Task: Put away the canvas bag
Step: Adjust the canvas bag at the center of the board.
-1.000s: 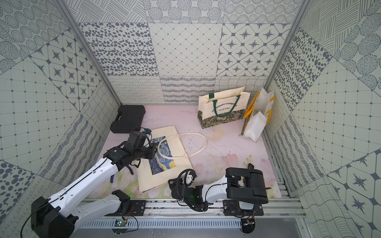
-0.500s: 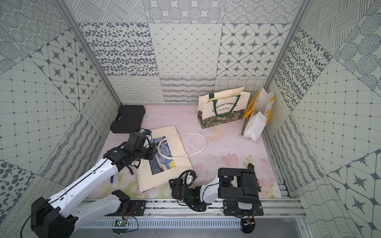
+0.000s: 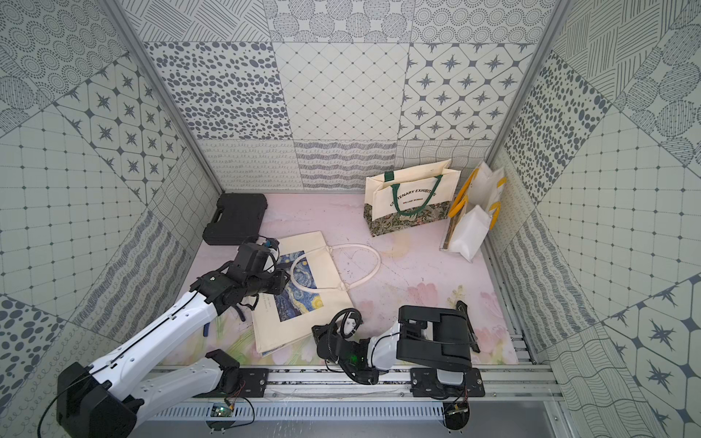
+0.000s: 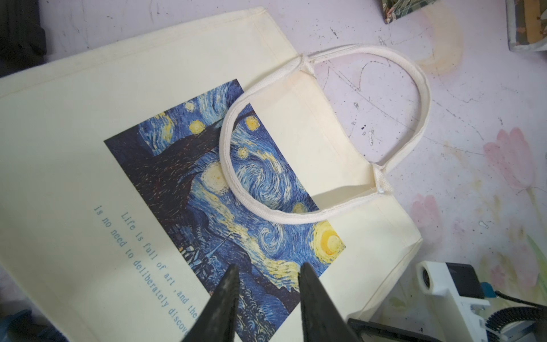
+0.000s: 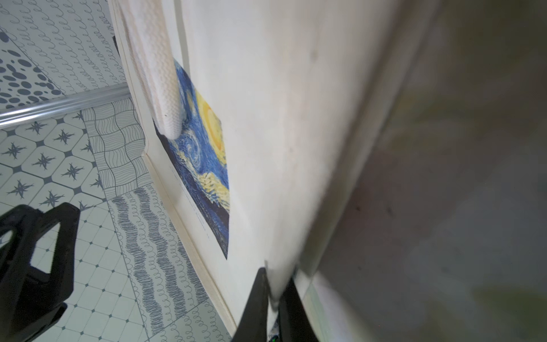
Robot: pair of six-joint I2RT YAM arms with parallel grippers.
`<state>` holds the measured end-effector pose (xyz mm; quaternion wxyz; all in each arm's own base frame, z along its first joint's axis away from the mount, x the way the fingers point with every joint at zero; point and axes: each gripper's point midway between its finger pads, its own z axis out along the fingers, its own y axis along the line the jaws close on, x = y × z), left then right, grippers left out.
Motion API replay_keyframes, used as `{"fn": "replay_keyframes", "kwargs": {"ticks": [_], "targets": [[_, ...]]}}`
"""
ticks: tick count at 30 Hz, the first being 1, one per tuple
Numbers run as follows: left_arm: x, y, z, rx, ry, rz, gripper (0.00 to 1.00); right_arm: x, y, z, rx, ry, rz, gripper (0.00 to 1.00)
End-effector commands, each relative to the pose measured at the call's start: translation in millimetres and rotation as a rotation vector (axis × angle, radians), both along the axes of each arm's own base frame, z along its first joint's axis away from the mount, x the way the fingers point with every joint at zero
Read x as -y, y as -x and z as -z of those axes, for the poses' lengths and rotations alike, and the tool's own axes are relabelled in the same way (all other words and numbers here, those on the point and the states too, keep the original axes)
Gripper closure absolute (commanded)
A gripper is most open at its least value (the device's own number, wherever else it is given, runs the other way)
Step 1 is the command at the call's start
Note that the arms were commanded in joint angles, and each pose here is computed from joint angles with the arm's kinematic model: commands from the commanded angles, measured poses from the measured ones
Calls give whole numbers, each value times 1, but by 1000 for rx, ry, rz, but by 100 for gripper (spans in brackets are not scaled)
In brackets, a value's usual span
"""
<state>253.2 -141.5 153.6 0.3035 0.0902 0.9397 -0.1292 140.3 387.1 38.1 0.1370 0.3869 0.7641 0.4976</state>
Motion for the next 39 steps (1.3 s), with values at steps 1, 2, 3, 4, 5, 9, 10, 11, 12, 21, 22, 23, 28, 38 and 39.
{"fn": "replay_keyframes", "kwargs": {"ticks": [1, 2, 3, 4, 5, 9, 10, 11, 12, 21, 22, 23, 28, 38, 39], "targets": [[2, -2, -3, 17, 10, 14, 64, -2, -3, 2, -2, -34, 13, 99], [2, -2, -2, 15, 9, 14, 64, -2, -3, 2, -2, -35, 15, 100], [2, -1, -2, 16, 9, 14, 64, -2, -5, 0, 5, -43, 18, 100], [2, -1, -2, 16, 11, 14, 64, 0, -6, 0, 10, -46, 23, 100], [2, -1, -2, 15, 12, 14, 64, 6, -7, 2, 14, -43, 30, 100], [2, 0, -2, 16, 12, 18, 64, 25, -8, -4, 29, 4, -20, 100], [2, 0, -2, 20, 9, 20, 64, 29, -5, -4, 5, 44, -85, 100], [2, 0, -2, 21, 5, 25, 63, 36, -2, -2, -34, 103, -149, 100], [1, -1, -3, 24, 3, 25, 62, 45, -2, -1, -57, 169, -187, 100], [10, -5, -4, 25, 5, 70, 59, 128, -21, -50, -24, 554, -490, 100], [11, -5, -4, 24, 7, 81, 59, 132, -21, -46, -52, 539, -539, 100], [13, -6, -5, 25, 9, 92, 58, 134, -19, -40, -87, 517, -598, 100], [16, -15, -4, 37, -27, 118, 54, 133, 3, -16, -171, 531, -907, 98], [21, -37, -15, 59, -94, 149, 53, 144, 2, -43, -140, 736, -1169, 97], [21, -39, -16, 61, -95, 150, 53, 149, -1, -46, -140, 779, -1188, 96]]}}
